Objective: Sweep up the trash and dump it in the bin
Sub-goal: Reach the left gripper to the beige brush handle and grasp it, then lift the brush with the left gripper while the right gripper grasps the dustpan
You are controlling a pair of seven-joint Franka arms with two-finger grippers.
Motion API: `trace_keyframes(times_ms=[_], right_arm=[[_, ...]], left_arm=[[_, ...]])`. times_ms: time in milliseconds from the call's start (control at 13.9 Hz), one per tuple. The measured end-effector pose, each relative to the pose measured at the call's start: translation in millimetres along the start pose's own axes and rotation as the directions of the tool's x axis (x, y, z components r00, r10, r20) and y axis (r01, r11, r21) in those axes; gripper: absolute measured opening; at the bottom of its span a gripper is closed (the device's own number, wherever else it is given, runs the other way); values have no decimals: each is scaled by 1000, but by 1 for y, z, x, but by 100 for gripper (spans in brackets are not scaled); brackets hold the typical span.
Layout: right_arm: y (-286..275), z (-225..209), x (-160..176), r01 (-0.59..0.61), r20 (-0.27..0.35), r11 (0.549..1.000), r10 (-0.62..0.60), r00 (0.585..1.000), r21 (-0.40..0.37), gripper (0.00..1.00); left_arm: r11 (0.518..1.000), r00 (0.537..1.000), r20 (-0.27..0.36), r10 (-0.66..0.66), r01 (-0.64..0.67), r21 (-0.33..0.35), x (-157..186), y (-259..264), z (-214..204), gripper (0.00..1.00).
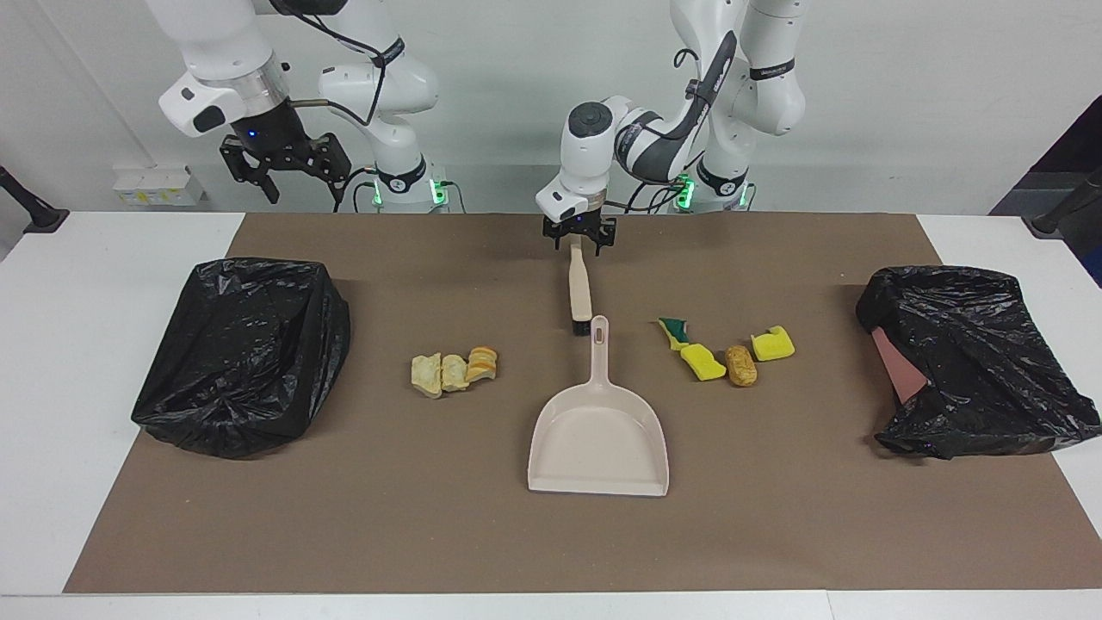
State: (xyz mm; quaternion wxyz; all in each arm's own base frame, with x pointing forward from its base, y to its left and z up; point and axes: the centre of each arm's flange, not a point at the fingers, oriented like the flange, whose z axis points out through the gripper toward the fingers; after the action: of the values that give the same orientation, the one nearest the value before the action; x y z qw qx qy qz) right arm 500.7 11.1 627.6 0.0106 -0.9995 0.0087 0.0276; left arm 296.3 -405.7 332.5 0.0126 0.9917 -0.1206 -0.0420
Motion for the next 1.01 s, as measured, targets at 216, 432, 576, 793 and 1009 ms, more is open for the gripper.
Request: trace_keyframes(times_ms=[216,432,576,793,1009], right_arm=[[0,8,1,0,8,1000,0,1000,0,100],[-1,15,3,2,5,1000,-2,1000,1,100],[-10,23,8,9,-27,1000,-9,1000,3,100],[-38,39,17,0,-54,1000,1,999,4,100],[-87,68,37,-32,-78,999,33,996,17,100]], left_arm=[[1000,1000,-8,-21,21,-20,5,-2,-8,34],[997,997,19,-76,76,-6,7,-13,-13,26],[992,991,45,-128,127,10,12,-29,-20,26],[974,972,52,-227,227,3,33,-75,-43,26],[940,939,55,-340,341,-13,58,-143,-67,26]])
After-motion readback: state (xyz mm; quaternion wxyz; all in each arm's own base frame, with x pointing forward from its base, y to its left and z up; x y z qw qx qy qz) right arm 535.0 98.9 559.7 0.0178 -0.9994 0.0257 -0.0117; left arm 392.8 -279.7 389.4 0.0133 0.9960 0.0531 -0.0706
